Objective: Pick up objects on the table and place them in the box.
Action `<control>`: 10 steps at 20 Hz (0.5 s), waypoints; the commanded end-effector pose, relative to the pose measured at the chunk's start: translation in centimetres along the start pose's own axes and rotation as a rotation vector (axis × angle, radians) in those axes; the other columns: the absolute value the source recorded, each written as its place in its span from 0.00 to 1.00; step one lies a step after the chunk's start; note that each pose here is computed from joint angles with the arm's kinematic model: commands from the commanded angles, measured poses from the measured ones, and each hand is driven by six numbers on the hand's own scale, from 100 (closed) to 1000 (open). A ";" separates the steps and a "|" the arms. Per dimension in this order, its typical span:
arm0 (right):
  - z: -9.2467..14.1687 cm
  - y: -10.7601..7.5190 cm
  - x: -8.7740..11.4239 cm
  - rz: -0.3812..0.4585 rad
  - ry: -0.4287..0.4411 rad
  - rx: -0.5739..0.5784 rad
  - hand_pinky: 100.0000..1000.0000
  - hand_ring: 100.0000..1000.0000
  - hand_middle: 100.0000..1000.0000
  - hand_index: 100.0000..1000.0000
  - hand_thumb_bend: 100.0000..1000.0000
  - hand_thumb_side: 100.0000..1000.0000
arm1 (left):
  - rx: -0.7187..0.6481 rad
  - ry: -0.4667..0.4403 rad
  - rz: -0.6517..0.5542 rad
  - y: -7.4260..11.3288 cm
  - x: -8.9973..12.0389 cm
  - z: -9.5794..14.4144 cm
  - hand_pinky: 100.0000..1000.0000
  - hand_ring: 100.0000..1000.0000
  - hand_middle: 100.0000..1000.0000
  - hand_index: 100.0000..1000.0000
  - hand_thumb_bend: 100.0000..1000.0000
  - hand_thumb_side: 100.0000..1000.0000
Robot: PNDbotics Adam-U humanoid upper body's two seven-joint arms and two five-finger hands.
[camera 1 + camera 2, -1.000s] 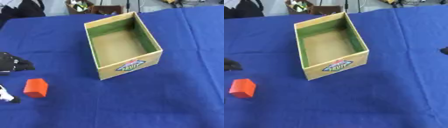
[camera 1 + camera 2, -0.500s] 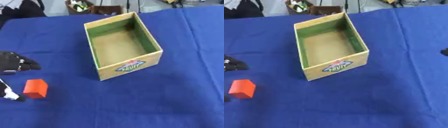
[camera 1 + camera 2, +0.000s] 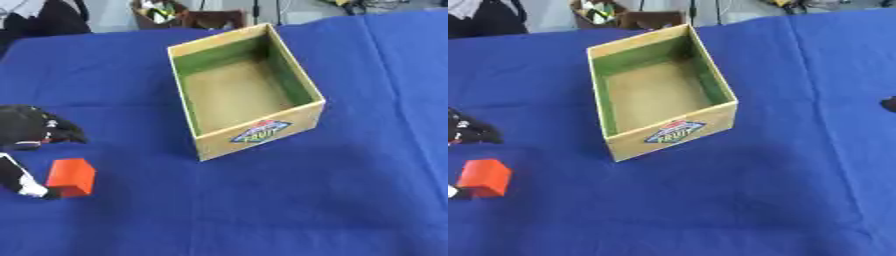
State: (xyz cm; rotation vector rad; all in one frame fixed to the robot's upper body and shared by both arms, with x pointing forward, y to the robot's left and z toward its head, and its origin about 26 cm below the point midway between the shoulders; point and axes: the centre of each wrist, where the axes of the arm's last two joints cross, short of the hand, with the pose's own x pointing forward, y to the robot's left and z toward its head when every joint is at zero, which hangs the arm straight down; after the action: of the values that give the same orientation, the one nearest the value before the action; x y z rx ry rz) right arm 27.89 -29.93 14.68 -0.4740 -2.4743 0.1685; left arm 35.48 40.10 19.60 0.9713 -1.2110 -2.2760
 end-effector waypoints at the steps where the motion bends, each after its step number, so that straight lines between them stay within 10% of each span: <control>1: -0.6 -0.2 0.6 0.002 -0.031 0.001 0.74 0.58 0.46 0.68 0.00 0.72 | -0.002 -0.027 -0.022 0.8 -0.6 0.4 0.48 0.73 0.79 0.92 0.49 0.83; 7: -0.5 -0.2 0.6 0.003 -0.026 -0.002 0.74 0.58 0.46 0.68 0.00 0.72 | 0.018 -0.049 0.009 0.6 -0.6 0.3 0.37 0.60 0.54 0.71 0.34 0.78; 10: -0.5 -0.2 0.6 0.004 -0.024 -0.004 0.74 0.58 0.45 0.68 0.00 0.72 | 0.023 -0.046 0.040 0.4 -0.6 0.3 0.27 0.52 0.44 0.53 0.01 0.59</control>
State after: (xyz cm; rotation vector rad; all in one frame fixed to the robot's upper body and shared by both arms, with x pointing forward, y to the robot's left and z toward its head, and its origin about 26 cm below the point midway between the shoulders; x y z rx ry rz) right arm 27.93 -29.85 14.70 -0.4717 -2.4734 0.1643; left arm 35.74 40.05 19.25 0.9092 -1.3048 -2.2219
